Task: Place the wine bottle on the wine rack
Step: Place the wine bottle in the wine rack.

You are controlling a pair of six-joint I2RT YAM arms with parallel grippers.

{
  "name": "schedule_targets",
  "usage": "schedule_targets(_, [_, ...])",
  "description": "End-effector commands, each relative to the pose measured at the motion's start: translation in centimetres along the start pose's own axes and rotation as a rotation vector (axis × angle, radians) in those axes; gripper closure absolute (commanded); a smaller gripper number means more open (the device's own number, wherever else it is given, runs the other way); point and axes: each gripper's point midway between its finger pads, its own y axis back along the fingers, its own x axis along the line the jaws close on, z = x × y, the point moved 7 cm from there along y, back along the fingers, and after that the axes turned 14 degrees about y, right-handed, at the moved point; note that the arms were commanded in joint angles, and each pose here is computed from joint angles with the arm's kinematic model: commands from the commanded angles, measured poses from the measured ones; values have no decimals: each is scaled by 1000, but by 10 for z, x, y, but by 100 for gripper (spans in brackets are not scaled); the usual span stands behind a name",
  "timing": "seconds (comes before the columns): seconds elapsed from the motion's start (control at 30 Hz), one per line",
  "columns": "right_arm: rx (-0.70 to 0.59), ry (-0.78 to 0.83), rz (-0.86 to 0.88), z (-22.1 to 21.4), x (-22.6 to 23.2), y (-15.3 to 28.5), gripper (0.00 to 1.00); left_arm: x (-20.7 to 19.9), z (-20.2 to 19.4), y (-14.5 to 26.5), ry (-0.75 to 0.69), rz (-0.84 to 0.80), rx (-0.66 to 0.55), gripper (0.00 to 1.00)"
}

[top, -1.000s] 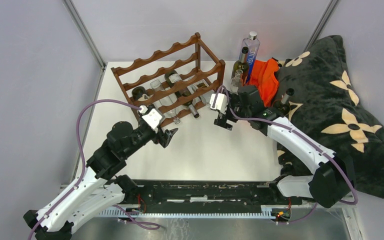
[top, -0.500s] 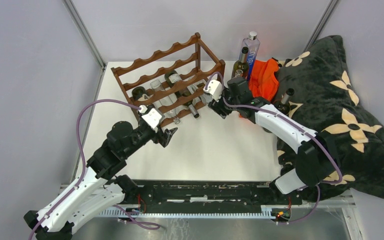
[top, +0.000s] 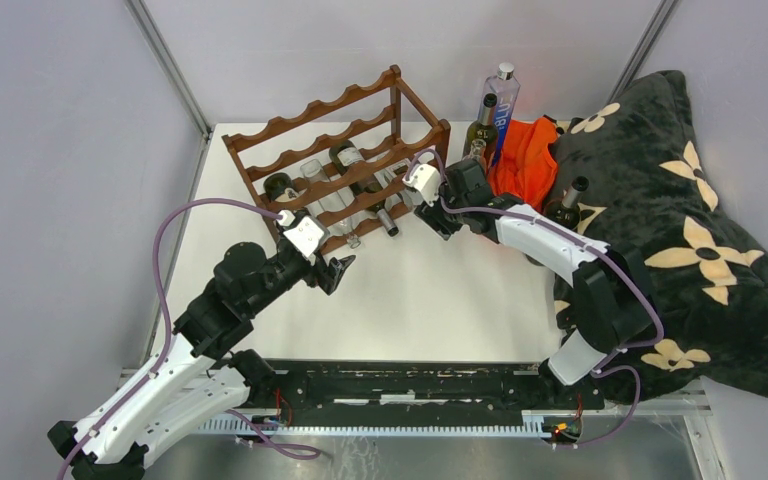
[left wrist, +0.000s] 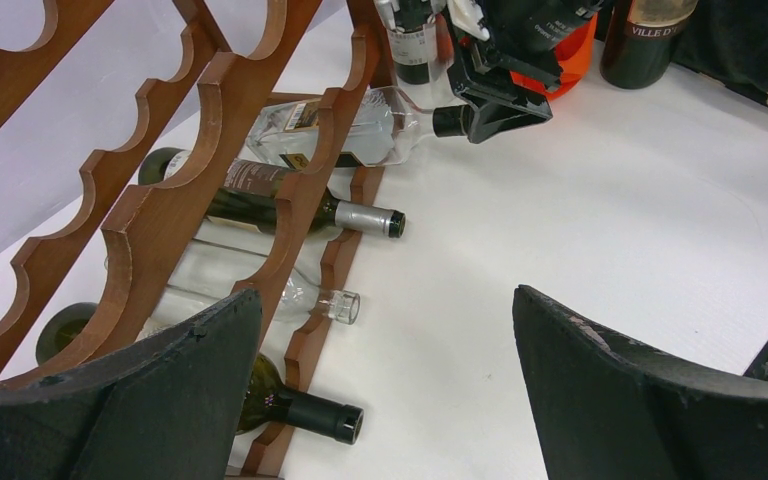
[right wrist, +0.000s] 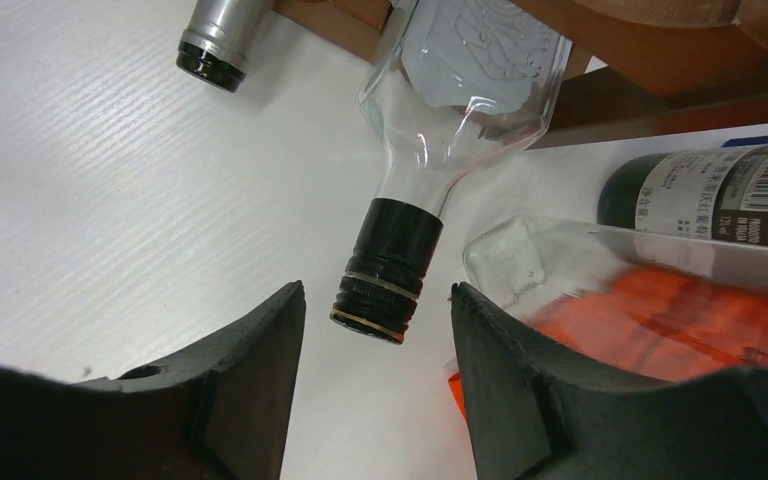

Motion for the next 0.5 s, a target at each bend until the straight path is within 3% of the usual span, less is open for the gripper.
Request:
schedule_targets(0.0, [-13,-19,-60,8,-11,-4,40,-2,12,-1,12,-20,-61,0])
schedule_targets(0.3, [4,-38,-62,1,-12,-11,52,-3,12,0,11,-27,-64,0])
schedule_targets(0.47, [17,-53,-71,-3,-13,-13,68,-2,13,0,10,-25,-68,0])
